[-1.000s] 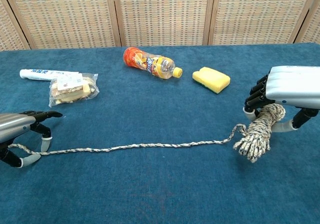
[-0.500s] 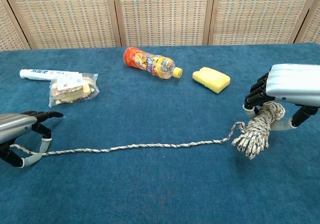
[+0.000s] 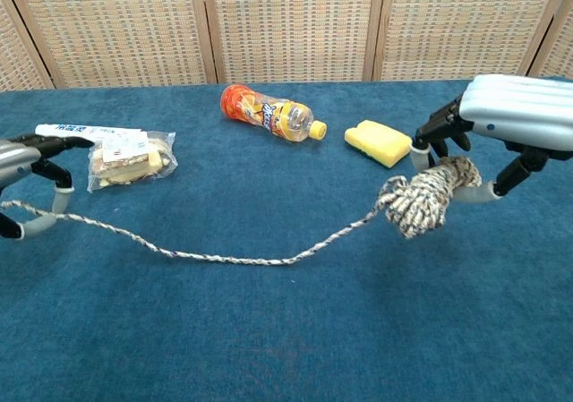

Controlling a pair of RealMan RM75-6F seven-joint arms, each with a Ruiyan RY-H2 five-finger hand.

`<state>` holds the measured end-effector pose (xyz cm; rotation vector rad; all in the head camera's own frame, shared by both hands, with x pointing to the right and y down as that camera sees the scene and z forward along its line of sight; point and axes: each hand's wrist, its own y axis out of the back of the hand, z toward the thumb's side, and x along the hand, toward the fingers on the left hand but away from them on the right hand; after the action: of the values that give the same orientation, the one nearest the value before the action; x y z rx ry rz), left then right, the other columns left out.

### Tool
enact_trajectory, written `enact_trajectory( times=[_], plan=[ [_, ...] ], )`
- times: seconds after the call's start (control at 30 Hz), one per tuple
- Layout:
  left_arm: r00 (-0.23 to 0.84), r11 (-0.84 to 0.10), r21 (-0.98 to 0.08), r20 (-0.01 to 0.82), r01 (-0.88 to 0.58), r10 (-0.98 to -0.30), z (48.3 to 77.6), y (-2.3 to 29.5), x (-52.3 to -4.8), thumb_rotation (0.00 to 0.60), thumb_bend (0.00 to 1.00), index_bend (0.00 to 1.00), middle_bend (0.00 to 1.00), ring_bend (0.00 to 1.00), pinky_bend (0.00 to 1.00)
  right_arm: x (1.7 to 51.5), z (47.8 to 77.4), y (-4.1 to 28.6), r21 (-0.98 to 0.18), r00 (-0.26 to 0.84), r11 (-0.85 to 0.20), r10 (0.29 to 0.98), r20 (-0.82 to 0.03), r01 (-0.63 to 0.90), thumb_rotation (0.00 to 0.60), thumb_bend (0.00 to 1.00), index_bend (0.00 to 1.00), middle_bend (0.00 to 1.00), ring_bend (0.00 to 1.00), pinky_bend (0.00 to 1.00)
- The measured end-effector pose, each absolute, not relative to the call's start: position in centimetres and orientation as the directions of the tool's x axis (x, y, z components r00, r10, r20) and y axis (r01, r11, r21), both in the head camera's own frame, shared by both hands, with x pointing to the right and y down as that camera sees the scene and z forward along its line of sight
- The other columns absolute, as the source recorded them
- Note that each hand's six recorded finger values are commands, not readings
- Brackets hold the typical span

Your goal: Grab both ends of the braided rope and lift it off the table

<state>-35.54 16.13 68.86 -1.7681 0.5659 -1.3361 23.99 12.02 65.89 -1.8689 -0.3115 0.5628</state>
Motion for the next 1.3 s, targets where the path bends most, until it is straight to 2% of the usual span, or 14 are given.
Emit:
enact_trajectory(
  times=[0.13,0.3,0.53,0.73,0.9,1.1,1.3],
  plan=[
    [0.354,-0.479,-0.864,0.502,0.157,-0.789,67.3,14.3,-36.6,0.600,0.50,0.80,0.00,0.00,0.00,21.4,64.3,11.2,-0.911,0.837,-0.408,0.518,-0.176,0.061,0.600,0.74,0.63,0.64,0.52,0.59],
    [0.374,-0.418,-0.889,0.457,0.184,-0.807,66.0,12.8,-37.8,0.600,0.52,0.80,0.00,0.00,0.00,17.8,62.1,9.9,-0.874,0.808,-0.458,0.570,-0.149,0.162,0.600,0.74,0.63,0.65,0.52,0.59],
    [0.390,-0.386,-0.908,0.419,0.163,-0.820,64.4,12.2,-39.5,0.600,0.52,0.80,0.00,0.00,0.00,11.9,59.1,4.7,-0.870,0.731,-0.450,0.661,-0.171,0.204,0.600,0.74,0.63,0.65,0.52,0.59],
    [0.428,-0.355,-0.918,0.396,0.175,-0.813,63.4,12.7,-40.1,0.600,0.53,0.81,0.00,0.00,0.00,8.3,58.7,2.3,-0.867,0.679,-0.463,0.697,-0.229,0.183,0.600,0.74,0.64,0.72,0.57,0.61],
    [0.480,-0.330,-0.927,0.376,0.181,-0.793,62.7,13.3,-39.4,0.600,0.55,0.81,0.00,0.00,0.00,6.2,58.8,1.3,-0.866,0.631,-0.462,0.734,-0.252,0.192,0.600,0.76,0.68,0.80,0.61,0.68],
    [0.565,-0.308,-0.936,0.349,0.171,-0.748,61.2,14.2,-37.3,0.600,0.58,0.81,0.00,0.00,0.00,5.0,59.7,0.7,-0.856,0.541,-0.475,0.783,-0.307,0.202,0.600,0.79,0.69,0.84,0.65,0.77],
    [0.691,-0.240,-0.969,0.217,0.065,-0.690,57.6,14.6,-34.5,0.600,0.70,0.83,0.00,0.00,0.00,4.5,61.1,0.9,-0.865,0.448,-0.483,0.809,-0.381,0.138,0.600,0.79,0.69,0.84,0.66,0.80]
  ],
)
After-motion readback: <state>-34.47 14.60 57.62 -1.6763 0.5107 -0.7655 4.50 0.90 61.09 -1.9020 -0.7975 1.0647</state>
